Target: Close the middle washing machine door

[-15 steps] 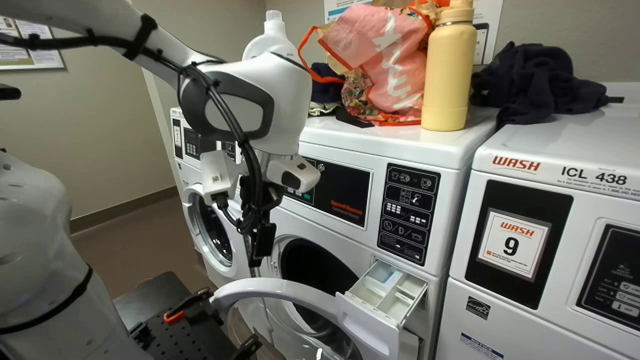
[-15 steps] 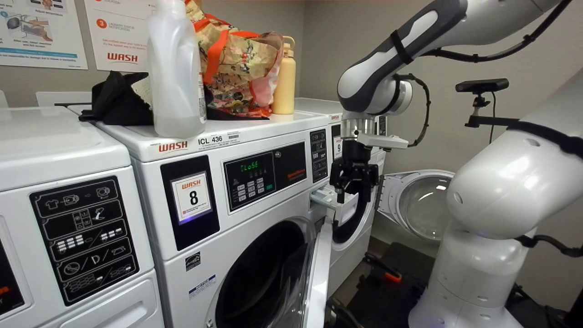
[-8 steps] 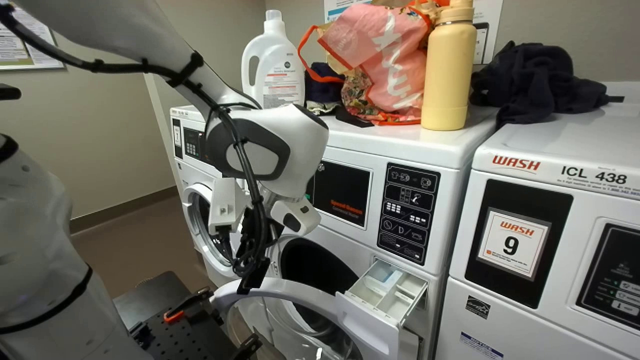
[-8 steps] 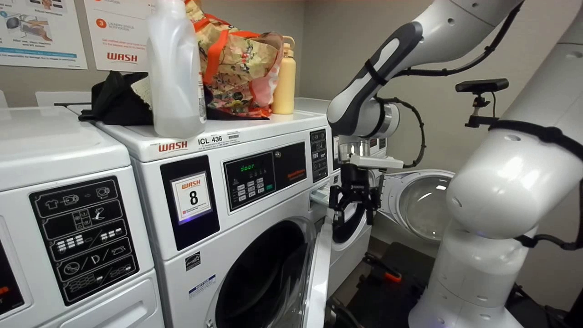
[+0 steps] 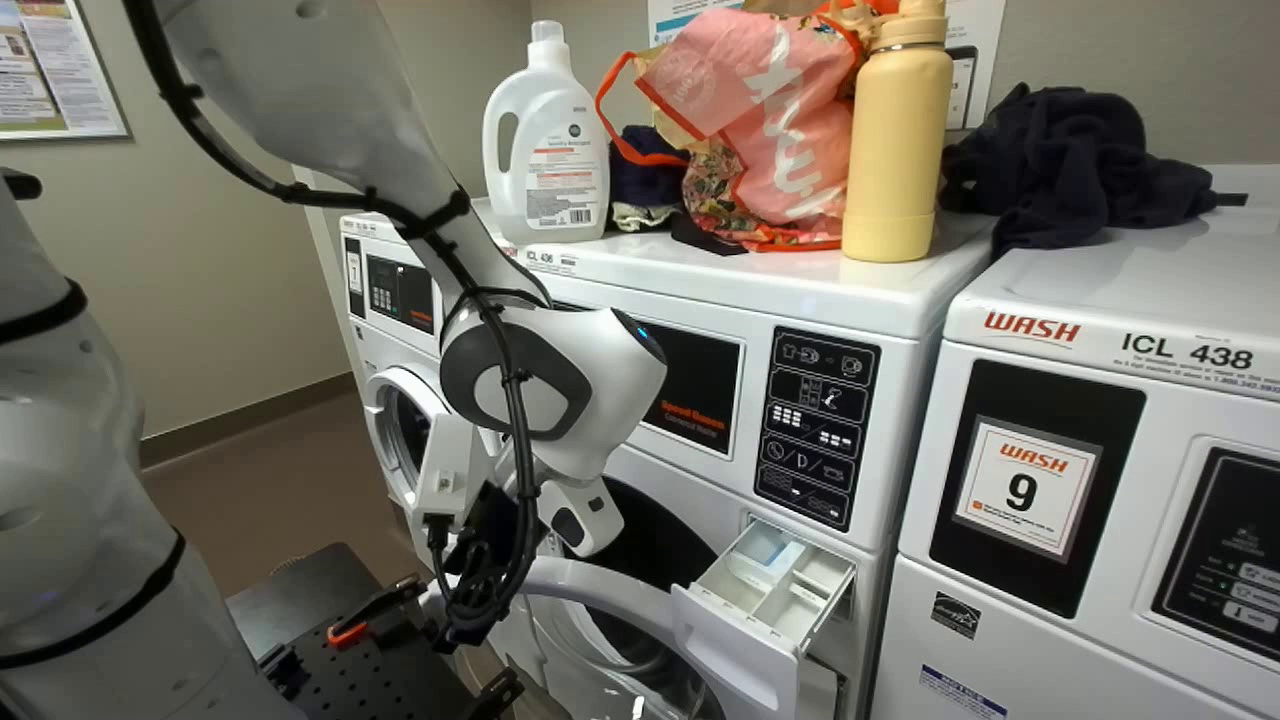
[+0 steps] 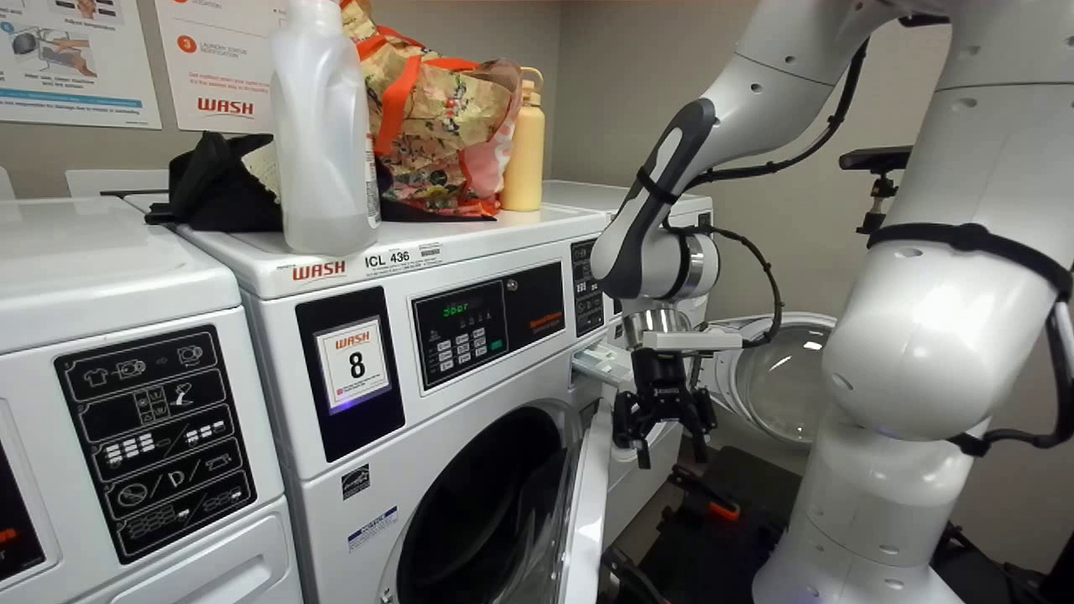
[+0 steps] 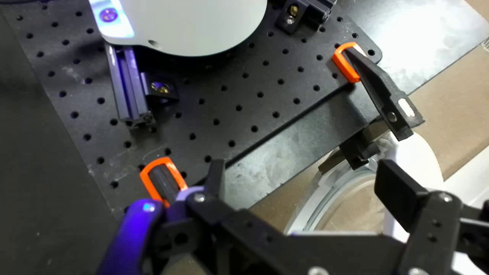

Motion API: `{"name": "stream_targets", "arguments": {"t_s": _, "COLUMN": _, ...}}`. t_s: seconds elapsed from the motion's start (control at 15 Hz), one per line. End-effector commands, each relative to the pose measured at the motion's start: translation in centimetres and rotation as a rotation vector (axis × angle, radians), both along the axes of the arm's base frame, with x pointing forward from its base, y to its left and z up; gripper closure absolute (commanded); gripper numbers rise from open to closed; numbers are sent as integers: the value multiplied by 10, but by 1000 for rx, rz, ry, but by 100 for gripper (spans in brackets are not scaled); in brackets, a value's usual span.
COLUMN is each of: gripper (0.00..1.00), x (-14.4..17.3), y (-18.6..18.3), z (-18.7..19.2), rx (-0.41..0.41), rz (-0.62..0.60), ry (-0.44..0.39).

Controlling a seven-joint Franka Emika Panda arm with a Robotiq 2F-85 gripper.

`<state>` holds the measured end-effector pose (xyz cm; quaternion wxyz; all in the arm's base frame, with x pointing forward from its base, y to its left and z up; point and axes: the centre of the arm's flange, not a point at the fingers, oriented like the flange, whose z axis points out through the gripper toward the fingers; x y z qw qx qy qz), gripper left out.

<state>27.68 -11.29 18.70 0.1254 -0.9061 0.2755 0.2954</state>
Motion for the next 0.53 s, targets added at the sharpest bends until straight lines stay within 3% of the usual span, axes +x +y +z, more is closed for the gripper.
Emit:
{"name": "stream_targets", "arguments": {"t_s": 0.0, "gripper": 0, "x": -7, "y": 10, "z": -30, "rx": 5, "rz": -8, "ry": 25}}
{"name": "stream_targets", "arguments": {"t_s": 0.2, "gripper": 0, "x": -6, "y": 17, "z": -48, "rx": 2, "rz": -12, "ry": 44}}
{"name": "stream_targets", "arguments": {"t_s": 0.47, "gripper": 0, "x": 3, "y": 32, "z": -64, "rx": -17, "rz": -37, "ry": 0}}
